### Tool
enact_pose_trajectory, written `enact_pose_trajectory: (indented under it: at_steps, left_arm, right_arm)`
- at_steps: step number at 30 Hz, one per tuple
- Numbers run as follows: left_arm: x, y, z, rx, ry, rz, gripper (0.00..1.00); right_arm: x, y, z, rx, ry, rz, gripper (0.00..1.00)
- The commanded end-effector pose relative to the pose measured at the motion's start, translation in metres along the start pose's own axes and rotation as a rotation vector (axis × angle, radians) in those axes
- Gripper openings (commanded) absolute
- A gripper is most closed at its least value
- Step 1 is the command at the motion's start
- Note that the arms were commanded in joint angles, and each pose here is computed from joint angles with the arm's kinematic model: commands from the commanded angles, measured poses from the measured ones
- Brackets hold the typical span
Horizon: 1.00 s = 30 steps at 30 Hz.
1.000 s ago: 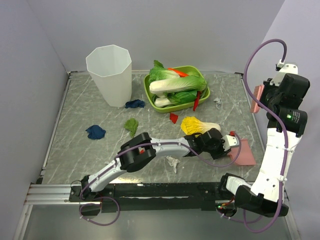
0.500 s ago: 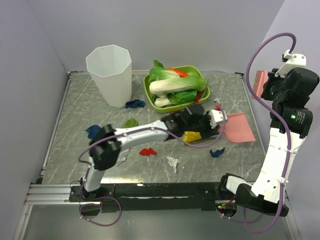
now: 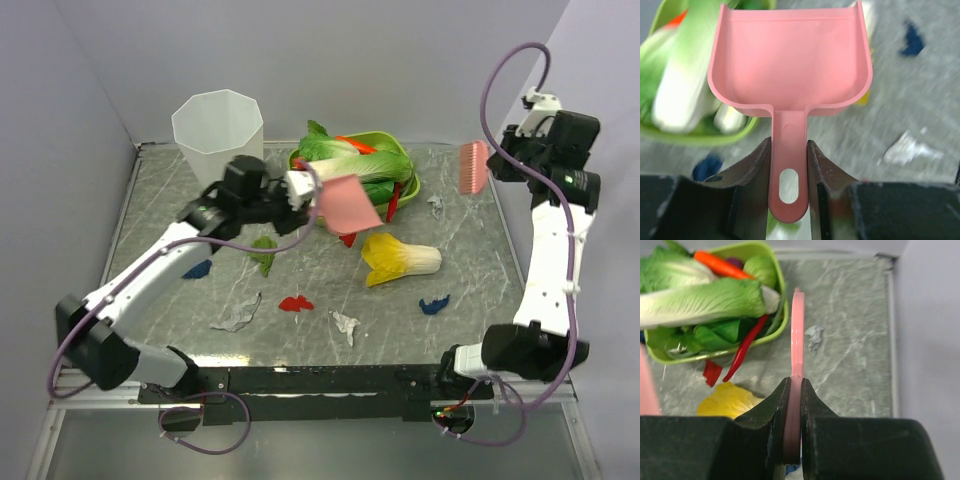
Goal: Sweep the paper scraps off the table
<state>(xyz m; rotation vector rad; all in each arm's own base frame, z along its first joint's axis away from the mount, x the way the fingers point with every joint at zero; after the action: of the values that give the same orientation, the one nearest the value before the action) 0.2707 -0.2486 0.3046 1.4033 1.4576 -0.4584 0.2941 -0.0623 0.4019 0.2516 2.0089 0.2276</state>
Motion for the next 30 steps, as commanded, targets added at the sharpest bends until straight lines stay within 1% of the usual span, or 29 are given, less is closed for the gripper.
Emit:
enact_pose_trajectory:
  at_steps: [1, 3, 4, 5, 6, 9, 11, 12, 14, 15, 16, 18, 20, 25, 29, 30]
  left_arm:
    - [0.034, -0.008, -0.042, 0.079, 0.056, 0.002, 0.01]
    - [0.053, -0.012, -0.058, 0.077, 0.094, 0.011, 0.01]
    - [0.062, -0.018, -0.064, 0.104, 0.104, -0.006, 0.01]
    - [0.071, -0.027, -0.069, 0.137, 0.117, 0.017, 0.01]
    - [0.076, -0.033, -0.071, 0.16, 0.125, 0.019, 0.01]
    - [0.097, -0.054, -0.076, 0.217, 0.17, 0.028, 0.01]
    - [0.104, -0.059, -0.079, 0.223, 0.187, 0.04, 0.01]
    - [0.105, -0.059, -0.079, 0.215, 0.192, 0.035, 0.01]
    - [0.105, -0.058, -0.079, 0.218, 0.198, 0.035, 0.01]
    - [0.107, -0.059, -0.079, 0.223, 0.21, 0.031, 0.01]
    - [0.106, -0.058, -0.078, 0.223, 0.213, 0.025, 0.01]
    - [0.104, -0.056, -0.078, 0.227, 0.222, -0.004, 0.01]
    - [0.101, -0.055, -0.078, 0.228, 0.224, -0.013, 0.01]
    - [0.101, -0.056, -0.08, 0.209, 0.216, -0.014, 0.01]
    - [0.095, -0.052, -0.079, 0.202, 0.195, -0.005, 0.01]
    - [0.095, -0.051, -0.079, 0.196, 0.193, -0.002, 0.01]
  right_arm:
    - [-0.005, 0.005, 0.031, -0.108, 0.038, -0.047, 0.0]
    - [-0.004, 0.007, 0.043, -0.134, 0.07, -0.042, 0.0]
    - [0.001, 0.003, 0.06, -0.141, 0.105, -0.03, 0.0]
    - [0.005, 0.001, 0.069, -0.136, 0.124, -0.007, 0.0]
    - [0.008, -0.005, 0.086, -0.117, 0.13, 0.021, 0.0]
    - [0.022, -0.011, 0.114, -0.14, 0.162, 0.089, 0.0]
    - [0.02, -0.012, 0.127, -0.142, 0.155, 0.119, 0.0]
    - [0.024, -0.015, 0.144, -0.135, 0.174, 0.138, 0.0]
    - [0.014, -0.015, 0.157, -0.149, 0.158, 0.159, 0.0]
    - [0.02, -0.021, 0.174, -0.144, 0.186, 0.175, 0.0]
    - [0.014, -0.023, 0.18, -0.141, 0.166, 0.168, 0.0]
    - [0.022, -0.029, 0.2, -0.122, 0.197, 0.227, 0.0]
    - [0.021, -0.032, 0.208, -0.109, 0.189, 0.232, 0.0]
    - [0.05, -0.045, 0.224, -0.063, 0.264, 0.251, 0.0]
    - [0.067, -0.054, 0.215, -0.02, 0.302, 0.271, 0.0]
    - [0.064, -0.054, 0.206, -0.006, 0.29, 0.268, 0.0]
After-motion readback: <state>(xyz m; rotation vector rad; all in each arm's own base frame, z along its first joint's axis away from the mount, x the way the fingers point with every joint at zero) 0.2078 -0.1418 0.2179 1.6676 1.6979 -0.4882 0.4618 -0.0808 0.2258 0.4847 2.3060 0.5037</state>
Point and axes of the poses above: each gripper's point midway between its finger pads, its own z axis out along the fingers, its own y axis along the line the jaws close on, x = y × z, the point moved 7 cm from there along -z, back along the fingers, and after that the axes turned 14 degrees about z, right-handed, at the moved point
